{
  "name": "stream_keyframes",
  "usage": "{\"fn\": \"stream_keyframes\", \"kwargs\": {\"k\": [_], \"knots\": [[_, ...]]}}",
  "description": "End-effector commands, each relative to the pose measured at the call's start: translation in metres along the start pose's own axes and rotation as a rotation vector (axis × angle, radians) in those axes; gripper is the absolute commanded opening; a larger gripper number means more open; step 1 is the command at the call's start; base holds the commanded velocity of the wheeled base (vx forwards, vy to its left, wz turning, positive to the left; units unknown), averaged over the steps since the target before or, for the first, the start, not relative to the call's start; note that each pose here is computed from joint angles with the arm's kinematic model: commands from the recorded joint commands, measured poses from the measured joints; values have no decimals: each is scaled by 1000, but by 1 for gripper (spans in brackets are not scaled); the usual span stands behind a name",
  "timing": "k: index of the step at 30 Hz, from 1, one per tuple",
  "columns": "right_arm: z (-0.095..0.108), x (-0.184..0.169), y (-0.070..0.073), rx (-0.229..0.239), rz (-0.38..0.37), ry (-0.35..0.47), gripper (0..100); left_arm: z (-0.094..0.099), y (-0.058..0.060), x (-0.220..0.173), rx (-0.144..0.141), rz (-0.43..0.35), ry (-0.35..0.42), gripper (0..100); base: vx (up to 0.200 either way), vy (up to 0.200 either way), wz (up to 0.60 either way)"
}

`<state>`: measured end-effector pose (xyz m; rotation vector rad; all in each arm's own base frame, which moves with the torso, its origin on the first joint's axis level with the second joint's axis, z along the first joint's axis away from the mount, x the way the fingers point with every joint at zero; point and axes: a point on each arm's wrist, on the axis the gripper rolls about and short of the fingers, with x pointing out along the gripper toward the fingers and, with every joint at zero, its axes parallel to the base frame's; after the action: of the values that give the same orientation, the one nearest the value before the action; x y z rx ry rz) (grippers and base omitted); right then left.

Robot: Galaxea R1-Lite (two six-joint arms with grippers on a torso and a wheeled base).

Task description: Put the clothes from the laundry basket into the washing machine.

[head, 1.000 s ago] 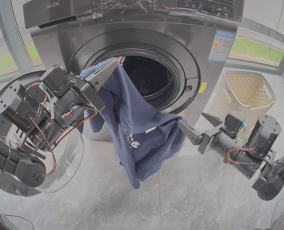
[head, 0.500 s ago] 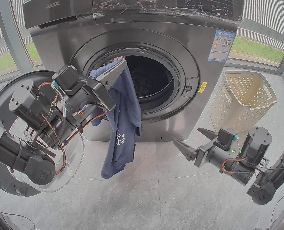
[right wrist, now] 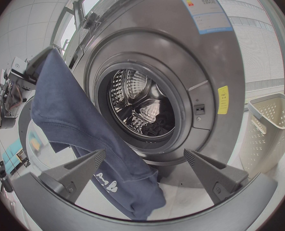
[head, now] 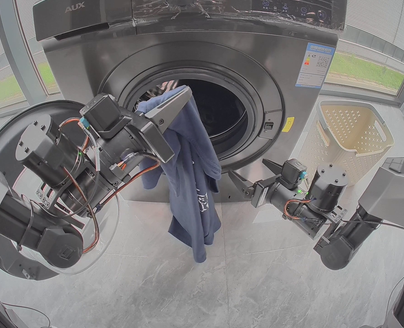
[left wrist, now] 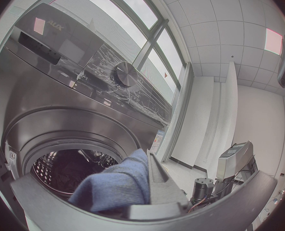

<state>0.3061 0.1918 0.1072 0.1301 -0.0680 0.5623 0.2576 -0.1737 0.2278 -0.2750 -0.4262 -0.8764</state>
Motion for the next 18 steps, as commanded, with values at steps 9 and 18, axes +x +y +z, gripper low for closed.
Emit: {"fn": "stream_keyframes", "kwargs": {"k": [9, 18], "knots": [[-21, 15, 18, -1, 194, 15, 100, 2, 0, 4, 5, -7, -17, 0, 0, 0, 0], [-28, 20, 42, -13, 268, 15, 100, 7, -3, 9, 7, -17, -42, 0, 0, 0, 0]]}}
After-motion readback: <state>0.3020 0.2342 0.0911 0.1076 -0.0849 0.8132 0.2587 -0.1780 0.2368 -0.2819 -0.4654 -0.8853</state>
